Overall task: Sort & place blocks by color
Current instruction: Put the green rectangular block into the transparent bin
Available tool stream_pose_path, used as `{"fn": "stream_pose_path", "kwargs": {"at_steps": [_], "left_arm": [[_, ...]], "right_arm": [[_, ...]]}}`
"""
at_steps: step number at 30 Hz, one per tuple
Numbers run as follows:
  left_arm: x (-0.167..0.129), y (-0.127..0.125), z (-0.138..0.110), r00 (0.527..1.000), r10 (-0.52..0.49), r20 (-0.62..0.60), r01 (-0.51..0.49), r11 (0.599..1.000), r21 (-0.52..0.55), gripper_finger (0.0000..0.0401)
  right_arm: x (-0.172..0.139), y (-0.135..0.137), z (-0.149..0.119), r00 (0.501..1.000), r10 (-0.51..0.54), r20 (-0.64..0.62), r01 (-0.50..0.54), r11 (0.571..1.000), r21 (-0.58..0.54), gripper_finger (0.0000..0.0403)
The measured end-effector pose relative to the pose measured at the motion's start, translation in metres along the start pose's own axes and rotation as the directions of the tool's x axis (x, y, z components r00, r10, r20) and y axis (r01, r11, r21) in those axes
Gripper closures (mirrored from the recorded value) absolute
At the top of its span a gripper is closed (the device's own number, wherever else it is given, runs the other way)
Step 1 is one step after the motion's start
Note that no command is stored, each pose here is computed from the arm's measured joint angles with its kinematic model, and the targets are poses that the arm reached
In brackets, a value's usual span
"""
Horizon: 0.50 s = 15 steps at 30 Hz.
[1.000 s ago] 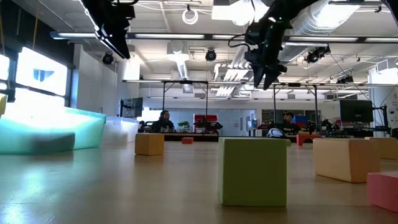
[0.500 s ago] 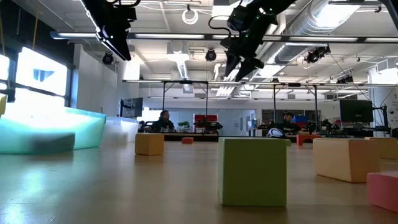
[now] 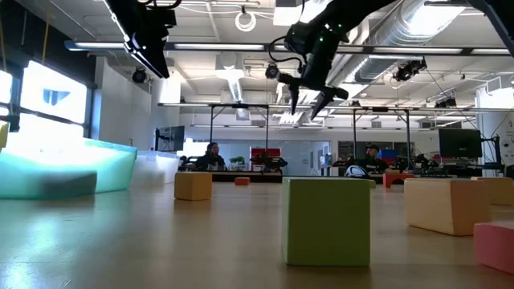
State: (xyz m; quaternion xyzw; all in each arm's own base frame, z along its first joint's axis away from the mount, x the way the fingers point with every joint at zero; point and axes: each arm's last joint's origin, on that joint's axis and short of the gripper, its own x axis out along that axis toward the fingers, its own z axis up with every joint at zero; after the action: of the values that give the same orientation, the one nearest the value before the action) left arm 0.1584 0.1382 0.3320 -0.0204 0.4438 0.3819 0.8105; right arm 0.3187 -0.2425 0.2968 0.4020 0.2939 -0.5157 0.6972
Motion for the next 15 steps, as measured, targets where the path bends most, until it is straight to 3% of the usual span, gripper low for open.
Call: {"fn": "stream_pose_path", "kwargs": {"at_steps": [4, 11, 15], "left_arm": [[0.0, 0.0, 0.0, 1.0, 0.0, 0.0, 0.0, 1.0, 0.011, 0.0178], [0.0, 0.0, 0.0, 1.0, 0.0, 0.0, 0.0, 1.0, 0.019, 0.0178], [0.0, 0.0, 0.0, 1.0, -0.001, 0.0, 0.001, 1.0, 0.019, 0.0178]], "right_arm": [[0.001, 0.004, 0.001, 0.997, 0.075, -0.022, -0.074, 0.997, 0.037, 0.0159], [0.0, 0.011, 0.003, 0.984, 0.174, -0.032, -0.175, 0.984, -0.036, 0.016], [0.0, 0.013, 0.003, 0.987, 0.159, -0.001, -0.158, 0.983, 0.089, 0.0159]]}}
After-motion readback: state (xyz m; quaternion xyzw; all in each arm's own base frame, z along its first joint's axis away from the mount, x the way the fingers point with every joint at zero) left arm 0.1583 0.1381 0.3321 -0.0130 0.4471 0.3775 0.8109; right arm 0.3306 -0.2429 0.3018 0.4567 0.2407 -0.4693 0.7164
